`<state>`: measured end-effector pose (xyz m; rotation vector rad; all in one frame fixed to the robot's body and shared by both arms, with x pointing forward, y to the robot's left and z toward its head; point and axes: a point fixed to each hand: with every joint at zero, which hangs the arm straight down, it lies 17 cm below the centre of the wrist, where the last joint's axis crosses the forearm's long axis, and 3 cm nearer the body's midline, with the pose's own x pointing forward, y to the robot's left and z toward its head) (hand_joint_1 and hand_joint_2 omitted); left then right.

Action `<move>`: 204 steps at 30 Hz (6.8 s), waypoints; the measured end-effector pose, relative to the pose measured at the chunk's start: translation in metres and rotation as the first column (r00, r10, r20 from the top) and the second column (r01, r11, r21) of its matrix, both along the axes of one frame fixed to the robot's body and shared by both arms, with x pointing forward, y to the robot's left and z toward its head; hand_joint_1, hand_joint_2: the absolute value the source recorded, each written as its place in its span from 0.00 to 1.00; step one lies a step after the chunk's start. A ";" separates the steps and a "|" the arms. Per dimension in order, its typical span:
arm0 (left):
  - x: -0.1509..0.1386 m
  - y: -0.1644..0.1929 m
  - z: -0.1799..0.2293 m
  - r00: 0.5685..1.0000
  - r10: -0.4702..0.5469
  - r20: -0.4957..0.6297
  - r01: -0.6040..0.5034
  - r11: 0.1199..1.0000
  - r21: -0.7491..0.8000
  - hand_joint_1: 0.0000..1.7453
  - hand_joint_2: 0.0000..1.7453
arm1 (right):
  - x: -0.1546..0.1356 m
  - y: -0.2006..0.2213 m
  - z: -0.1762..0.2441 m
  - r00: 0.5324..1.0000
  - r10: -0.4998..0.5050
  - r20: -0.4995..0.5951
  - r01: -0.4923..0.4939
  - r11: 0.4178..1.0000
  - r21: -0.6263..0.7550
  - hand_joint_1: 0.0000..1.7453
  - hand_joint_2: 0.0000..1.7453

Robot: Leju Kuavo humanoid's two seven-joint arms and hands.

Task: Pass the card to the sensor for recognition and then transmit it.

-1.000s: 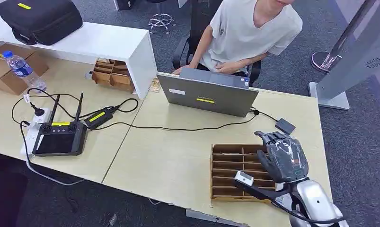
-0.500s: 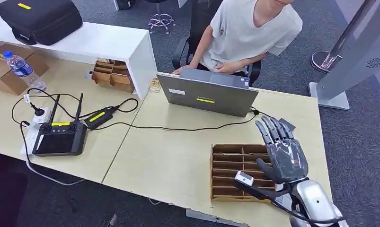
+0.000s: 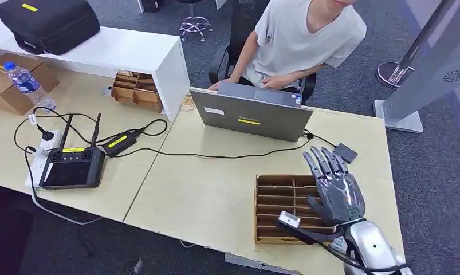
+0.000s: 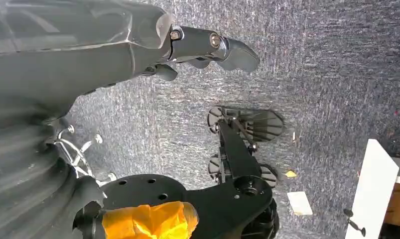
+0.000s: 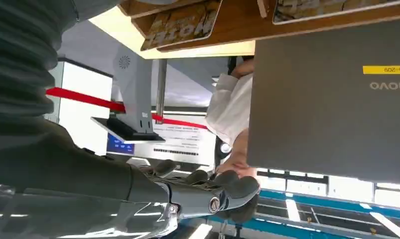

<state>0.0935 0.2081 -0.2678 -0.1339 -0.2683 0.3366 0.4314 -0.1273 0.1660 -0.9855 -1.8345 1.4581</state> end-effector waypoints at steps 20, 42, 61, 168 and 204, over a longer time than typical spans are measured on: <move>-0.002 -0.004 0.000 1.000 -0.012 -0.008 0.012 1.000 -0.007 0.00 1.00 | -0.003 0.016 0.006 0.999 -0.007 0.042 0.006 1.000 0.028 0.00 1.00; -0.002 -0.005 0.000 1.000 -0.025 -0.011 0.025 1.000 -0.007 0.00 1.00 | 0.006 0.020 -0.007 1.000 -0.006 0.010 0.006 1.000 -0.016 0.00 1.00; -0.003 -0.005 0.000 0.999 -0.030 -0.015 0.030 1.000 -0.008 0.00 1.00 | 0.022 0.021 -0.003 1.000 -0.003 0.010 0.004 0.999 -0.045 1.00 1.00; -0.001 -0.003 0.000 1.000 -0.009 -0.017 0.008 1.000 -0.006 0.00 1.00 | 0.032 -0.013 -0.020 0.998 -0.063 -0.028 0.061 0.997 -0.053 0.00 1.00; 0.000 -0.002 0.000 1.000 0.007 -0.018 -0.007 1.000 -0.007 0.00 1.00 | 0.032 -0.005 -0.023 0.997 -0.042 -0.057 0.041 0.999 -0.011 1.00 1.00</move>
